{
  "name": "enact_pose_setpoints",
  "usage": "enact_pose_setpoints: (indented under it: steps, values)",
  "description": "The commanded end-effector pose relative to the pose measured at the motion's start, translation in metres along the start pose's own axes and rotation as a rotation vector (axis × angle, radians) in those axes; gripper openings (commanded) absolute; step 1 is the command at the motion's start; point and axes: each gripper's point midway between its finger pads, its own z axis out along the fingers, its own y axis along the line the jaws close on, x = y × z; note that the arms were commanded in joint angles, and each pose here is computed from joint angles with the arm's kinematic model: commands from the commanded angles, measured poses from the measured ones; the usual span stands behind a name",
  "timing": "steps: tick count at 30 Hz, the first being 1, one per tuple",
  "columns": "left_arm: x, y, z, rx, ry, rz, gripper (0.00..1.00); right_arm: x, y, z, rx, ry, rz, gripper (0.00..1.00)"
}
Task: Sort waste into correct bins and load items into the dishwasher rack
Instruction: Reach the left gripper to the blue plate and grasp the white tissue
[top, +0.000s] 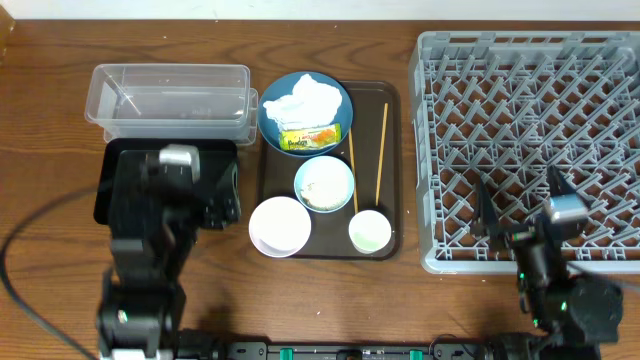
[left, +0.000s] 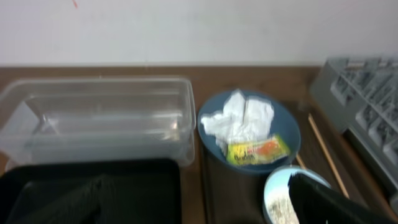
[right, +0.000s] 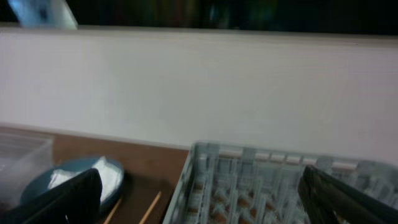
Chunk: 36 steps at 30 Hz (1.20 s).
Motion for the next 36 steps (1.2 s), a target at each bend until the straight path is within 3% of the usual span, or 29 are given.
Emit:
enact_pose_setpoints:
  steps: [1,13,20,28,31,36]
  values:
    - [-0.032,-0.010,0.009,0.058,0.064,0.057,0.91,-0.018,0.013,0.015,-0.083,0.058,-0.031,0.99]
    - [-0.069,-0.043,0.070,0.157,0.486,0.032,0.92,-0.031,0.019,0.076,-0.174,0.479,0.024,0.99]
    - [-0.047,-0.057,0.110,0.172,0.804,0.013,0.91,-0.028,0.038,0.092,-0.297,0.584,0.075,0.99]
    - [-0.017,-0.063,0.175,0.210,0.846,0.001,0.91,-0.011,0.041,0.088,-0.317,0.655,0.101,0.99]
    - [-0.010,-0.084,0.191,0.334,0.821,0.104,0.91,-0.007,0.041,0.085,-0.316,0.674,0.106,0.99]
    - [0.015,-0.093,0.228,0.209,0.816,0.268,0.91,-0.002,0.042,0.081,-0.316,0.705,0.114,0.99]
